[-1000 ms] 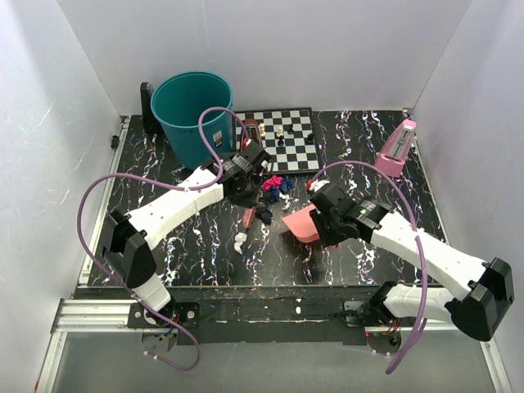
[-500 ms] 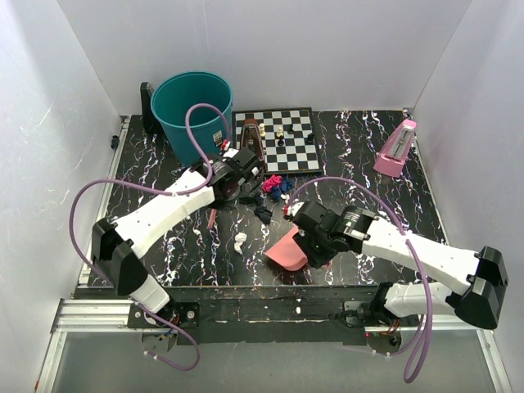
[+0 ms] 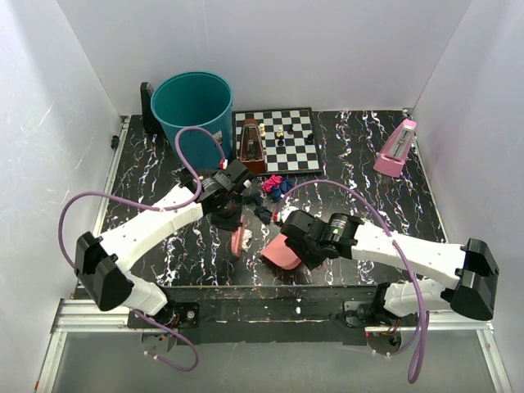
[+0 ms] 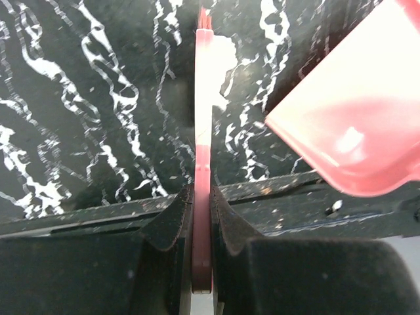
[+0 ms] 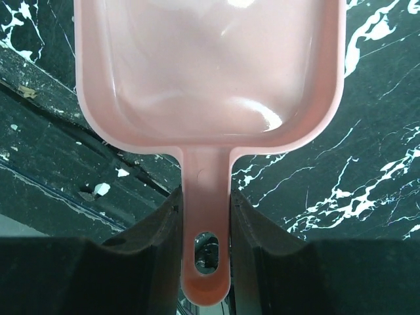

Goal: Sweep away the paper scraps from the table

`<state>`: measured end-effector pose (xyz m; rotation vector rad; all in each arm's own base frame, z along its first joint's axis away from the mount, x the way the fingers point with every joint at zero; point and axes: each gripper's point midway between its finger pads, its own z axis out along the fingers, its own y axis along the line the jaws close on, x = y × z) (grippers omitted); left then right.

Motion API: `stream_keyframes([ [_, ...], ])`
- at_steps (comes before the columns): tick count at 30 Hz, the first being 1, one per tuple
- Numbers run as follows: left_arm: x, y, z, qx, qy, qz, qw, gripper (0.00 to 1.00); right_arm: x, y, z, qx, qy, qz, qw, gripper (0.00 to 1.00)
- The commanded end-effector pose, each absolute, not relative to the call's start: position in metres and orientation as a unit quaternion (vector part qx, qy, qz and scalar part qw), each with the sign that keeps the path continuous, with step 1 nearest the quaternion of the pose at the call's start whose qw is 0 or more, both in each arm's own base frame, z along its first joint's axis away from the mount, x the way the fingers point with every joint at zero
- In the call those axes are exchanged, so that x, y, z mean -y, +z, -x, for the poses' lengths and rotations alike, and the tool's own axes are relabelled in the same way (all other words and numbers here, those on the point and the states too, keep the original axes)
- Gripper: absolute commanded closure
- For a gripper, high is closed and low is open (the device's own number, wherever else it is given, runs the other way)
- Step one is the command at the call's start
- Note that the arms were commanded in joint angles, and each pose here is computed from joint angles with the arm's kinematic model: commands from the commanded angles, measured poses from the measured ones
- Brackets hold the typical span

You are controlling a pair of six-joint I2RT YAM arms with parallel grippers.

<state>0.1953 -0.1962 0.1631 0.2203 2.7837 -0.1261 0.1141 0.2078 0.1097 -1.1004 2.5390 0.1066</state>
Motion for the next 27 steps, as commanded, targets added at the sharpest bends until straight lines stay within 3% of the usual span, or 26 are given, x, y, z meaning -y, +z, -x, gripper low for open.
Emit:
stream_keyframes([
  [1, 0.243, 0.174, -0.227, -0.971, -0.111, -0.047, 0.208, 1.0, -0.2, 0.118, -0.118, -0.901, 0.035, 0.375, 0.214, 0.99],
  [4, 0.254, 0.19, -0.243, -0.963, -0.121, -0.049, 0.235, 1.0, -0.195, 0.112, -0.116, -0.906, 0.021, 0.373, 0.2, 0.99],
  [9, 0.203, 0.224, -0.259, -0.95, -0.016, -0.026, 0.31, 1.0, -0.201, 0.106, -0.108, -0.911, 0.043, 0.368, 0.183, 0.99],
  [14, 0.174, 0.246, -0.261, -0.938, 0.043, -0.065, 0.338, 1.0, -0.207, 0.1, -0.109, -0.912, 0.04, 0.369, 0.176, 0.99],
  [24, 0.19, 0.214, -0.333, -0.868, 0.155, -0.229, 0.412, 1.0, -0.238, 0.086, -0.125, -0.914, 0.031, 0.368, 0.169, 0.99],
  [27, 0.208, 0.2, -0.352, -0.863, 0.156, -0.267, 0.399, 1.0, -0.24, 0.084, -0.128, -0.92, 0.04, 0.353, 0.168, 0.99],
])
